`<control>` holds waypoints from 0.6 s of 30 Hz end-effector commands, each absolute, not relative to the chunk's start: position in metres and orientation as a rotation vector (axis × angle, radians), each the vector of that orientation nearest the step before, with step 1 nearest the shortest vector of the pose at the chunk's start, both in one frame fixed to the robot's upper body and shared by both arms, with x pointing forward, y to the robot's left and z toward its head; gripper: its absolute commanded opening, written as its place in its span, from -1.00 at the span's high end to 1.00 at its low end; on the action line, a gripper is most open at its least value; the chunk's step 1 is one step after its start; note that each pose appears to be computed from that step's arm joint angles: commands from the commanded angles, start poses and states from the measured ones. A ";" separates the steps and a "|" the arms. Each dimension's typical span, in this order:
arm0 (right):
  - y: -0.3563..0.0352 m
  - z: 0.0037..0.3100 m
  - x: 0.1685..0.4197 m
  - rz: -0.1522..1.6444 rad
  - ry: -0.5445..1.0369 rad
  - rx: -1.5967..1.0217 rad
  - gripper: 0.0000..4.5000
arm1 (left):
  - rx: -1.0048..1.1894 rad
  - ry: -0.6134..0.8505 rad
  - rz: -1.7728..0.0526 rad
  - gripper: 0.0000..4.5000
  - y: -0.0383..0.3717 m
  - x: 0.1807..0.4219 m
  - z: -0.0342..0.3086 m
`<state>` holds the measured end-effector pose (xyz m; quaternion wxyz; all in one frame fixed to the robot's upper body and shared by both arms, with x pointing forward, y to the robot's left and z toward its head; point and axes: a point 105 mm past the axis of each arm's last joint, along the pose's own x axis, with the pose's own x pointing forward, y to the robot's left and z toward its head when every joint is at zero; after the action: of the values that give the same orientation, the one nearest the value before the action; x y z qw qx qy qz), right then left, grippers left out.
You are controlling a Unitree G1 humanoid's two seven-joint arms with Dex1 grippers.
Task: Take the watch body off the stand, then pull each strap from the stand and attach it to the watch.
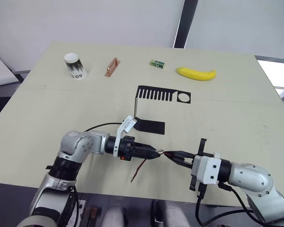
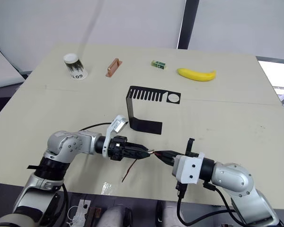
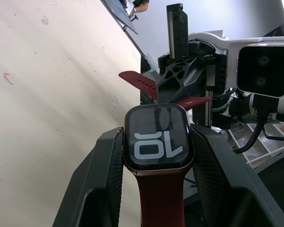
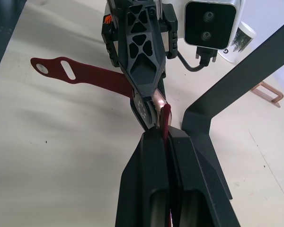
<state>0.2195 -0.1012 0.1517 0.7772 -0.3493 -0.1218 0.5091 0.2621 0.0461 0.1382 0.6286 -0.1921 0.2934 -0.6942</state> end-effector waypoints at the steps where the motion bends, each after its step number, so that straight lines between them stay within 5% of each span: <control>1: -0.095 0.160 0.217 1.109 -0.312 -0.754 1.00 | -0.406 0.652 -1.657 0.30 0.036 0.253 0.146; 18: -0.093 0.157 0.216 1.128 -0.292 -0.802 1.00 | -0.385 0.674 -1.647 0.30 0.031 0.251 0.145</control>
<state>0.2224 -0.1013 0.1486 0.7729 -0.3661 -0.1107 0.5063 0.2625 0.0448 0.1341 0.6368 -0.1874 0.3080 -0.6816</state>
